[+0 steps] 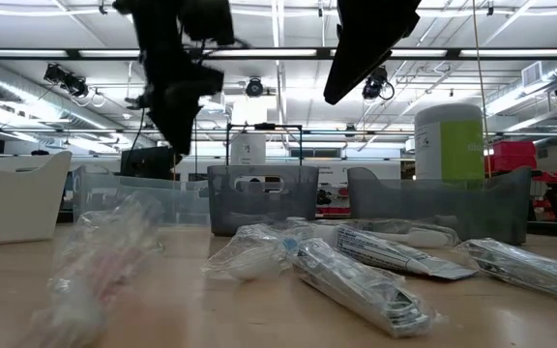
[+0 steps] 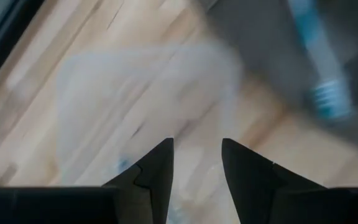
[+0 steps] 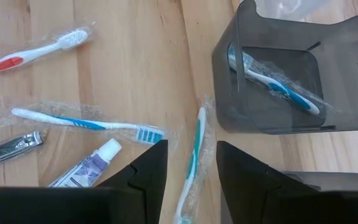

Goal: Pick & Place Travel size toiletries
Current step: Put the orange toothbrush into the left black bin

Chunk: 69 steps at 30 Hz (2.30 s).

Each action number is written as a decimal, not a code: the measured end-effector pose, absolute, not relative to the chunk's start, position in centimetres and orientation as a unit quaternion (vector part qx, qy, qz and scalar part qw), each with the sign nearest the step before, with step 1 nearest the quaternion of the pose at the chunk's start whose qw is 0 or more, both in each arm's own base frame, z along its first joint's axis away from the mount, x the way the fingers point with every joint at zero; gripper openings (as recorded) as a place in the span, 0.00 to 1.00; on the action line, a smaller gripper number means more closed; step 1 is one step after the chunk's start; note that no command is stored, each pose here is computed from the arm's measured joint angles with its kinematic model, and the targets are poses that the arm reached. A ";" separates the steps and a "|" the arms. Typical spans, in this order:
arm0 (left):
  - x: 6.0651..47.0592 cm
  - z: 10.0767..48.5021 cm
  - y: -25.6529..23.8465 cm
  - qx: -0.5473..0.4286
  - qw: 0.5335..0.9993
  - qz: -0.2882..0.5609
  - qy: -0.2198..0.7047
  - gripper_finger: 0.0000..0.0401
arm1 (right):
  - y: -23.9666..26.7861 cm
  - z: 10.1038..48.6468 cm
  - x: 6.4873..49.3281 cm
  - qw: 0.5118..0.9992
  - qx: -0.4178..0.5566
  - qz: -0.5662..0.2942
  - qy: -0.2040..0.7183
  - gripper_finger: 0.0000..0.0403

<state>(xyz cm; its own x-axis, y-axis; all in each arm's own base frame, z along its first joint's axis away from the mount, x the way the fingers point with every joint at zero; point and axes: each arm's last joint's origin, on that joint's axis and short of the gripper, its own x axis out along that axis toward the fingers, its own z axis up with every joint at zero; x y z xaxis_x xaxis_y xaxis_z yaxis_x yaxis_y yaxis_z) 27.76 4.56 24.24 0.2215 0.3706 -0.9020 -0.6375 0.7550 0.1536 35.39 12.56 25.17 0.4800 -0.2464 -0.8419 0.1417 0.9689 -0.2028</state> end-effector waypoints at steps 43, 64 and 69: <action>31.8 14.1 -16.0 0.217 0.787 -0.158 0.556 0.52 | 12.7 25.3 35.8 0.868 -0.061 -0.100 0.483 0.36; 31.5 17.9 -15.6 0.166 0.756 -0.094 0.627 0.22 | 12.9 24.8 34.8 0.834 -0.008 -0.051 0.549 0.36; 32.1 22.3 -15.4 0.187 0.773 -0.039 0.604 0.25 | 13.0 24.6 34.1 0.815 0.016 -0.061 0.576 0.36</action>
